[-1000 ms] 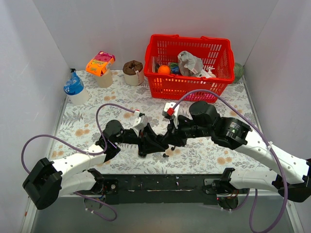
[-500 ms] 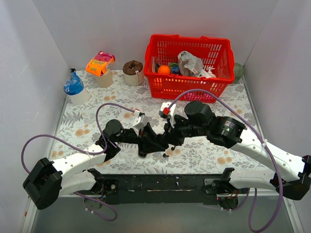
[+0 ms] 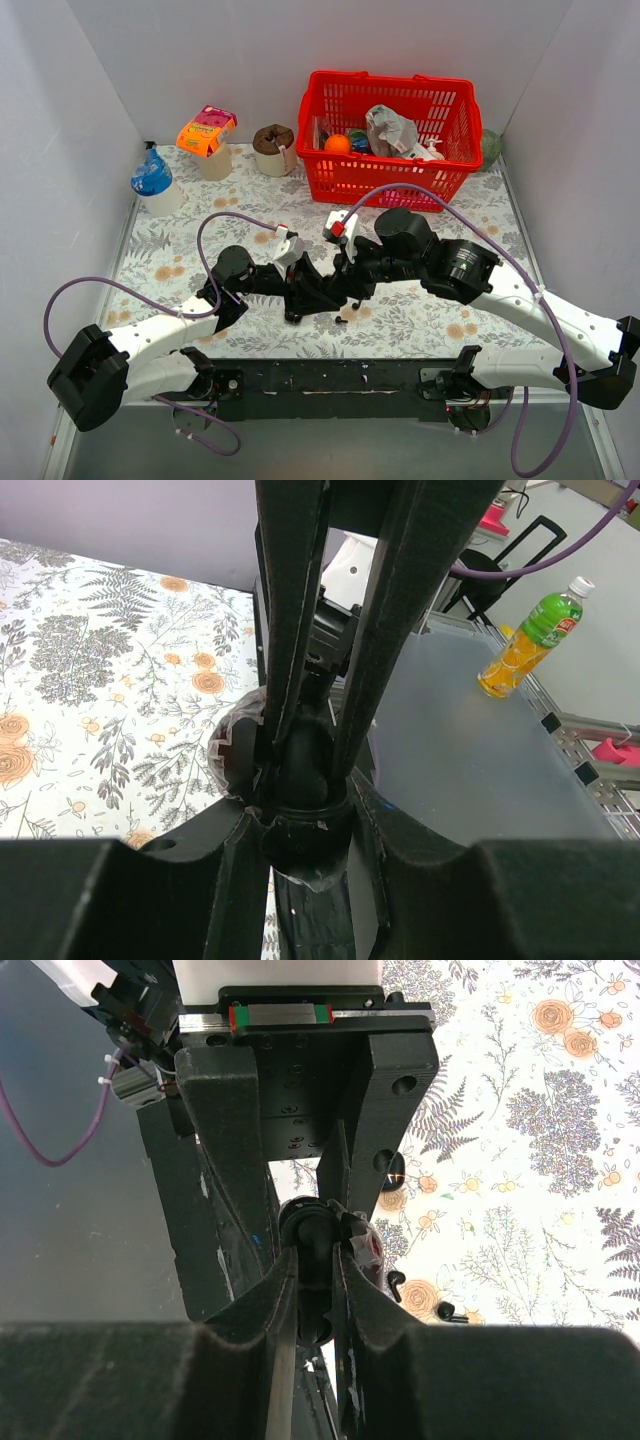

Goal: Insert the wireless bluetooth earbuds into the charging case
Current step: Place the earbud in the charging case.

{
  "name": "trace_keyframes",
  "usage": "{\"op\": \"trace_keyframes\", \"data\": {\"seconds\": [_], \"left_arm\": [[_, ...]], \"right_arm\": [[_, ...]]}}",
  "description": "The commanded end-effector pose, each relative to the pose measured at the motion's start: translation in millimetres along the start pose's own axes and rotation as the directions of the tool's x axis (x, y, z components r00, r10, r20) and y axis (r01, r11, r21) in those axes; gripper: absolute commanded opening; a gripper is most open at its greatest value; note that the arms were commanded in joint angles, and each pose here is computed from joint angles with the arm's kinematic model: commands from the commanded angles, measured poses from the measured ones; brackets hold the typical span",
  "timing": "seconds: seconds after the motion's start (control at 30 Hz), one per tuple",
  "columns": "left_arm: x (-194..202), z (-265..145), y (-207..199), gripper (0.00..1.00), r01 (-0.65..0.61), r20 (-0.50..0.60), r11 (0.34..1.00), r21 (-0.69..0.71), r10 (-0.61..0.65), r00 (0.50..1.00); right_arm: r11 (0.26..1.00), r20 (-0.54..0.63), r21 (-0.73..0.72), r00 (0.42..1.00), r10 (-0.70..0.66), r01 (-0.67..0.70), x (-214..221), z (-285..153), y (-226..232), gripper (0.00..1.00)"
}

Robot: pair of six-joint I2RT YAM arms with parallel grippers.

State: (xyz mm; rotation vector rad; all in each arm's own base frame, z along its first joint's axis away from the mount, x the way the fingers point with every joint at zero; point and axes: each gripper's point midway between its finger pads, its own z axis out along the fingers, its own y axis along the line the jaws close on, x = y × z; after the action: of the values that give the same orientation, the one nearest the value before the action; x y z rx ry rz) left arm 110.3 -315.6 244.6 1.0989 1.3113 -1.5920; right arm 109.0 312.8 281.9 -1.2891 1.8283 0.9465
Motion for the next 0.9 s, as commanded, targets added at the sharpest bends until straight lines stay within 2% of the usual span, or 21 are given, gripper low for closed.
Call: {"op": "trace_keyframes", "data": {"seconds": [0.0,0.07,0.17,0.6,0.73,0.87], "left_arm": [[-20.7,3.3,-2.0,0.00,-0.073,0.047,0.997,0.005,0.073,0.996],[-20.4,2.6,-1.4,0.00,-0.074,0.047,0.997,0.000,0.074,0.996],[-19.9,2.1,-1.6,0.00,-0.075,0.049,0.997,-0.001,0.075,0.996],[-19.2,1.2,-1.1,0.00,-0.075,0.049,0.997,-0.009,0.076,0.996],[-17.0,0.4,-0.9,0.00,-0.071,0.049,0.997,-0.012,0.072,0.996],[-13.9,-0.7,0.1,0.00,-0.065,0.049,0.998,-0.021,0.065,0.997]], "right_arm": [[0.999,0.026,0.027,0.999,-0.020,0.019,-13.1,-0.5,-3.2,0.11],[0.999,0.029,0.033,0.999,-0.019,0.018,-14.0,-2.0,-3.4,0.21],[0.999,0.028,0.044,1.000,-0.012,0.011,-13.8,-2.9,-4.8,0.28],[0.998,0.044,0.059,0.999,0.000,-0.002,-21.3,-7.4,-5.9,0.45],[0.998,0.147,0.063,0.989,-0.004,-0.006,-53.9,-26.1,0.3,0.50],[0.989,0.263,0.147,0.965,-0.020,-0.019,-88.3,-59.5,-5.4,0.55]]}}
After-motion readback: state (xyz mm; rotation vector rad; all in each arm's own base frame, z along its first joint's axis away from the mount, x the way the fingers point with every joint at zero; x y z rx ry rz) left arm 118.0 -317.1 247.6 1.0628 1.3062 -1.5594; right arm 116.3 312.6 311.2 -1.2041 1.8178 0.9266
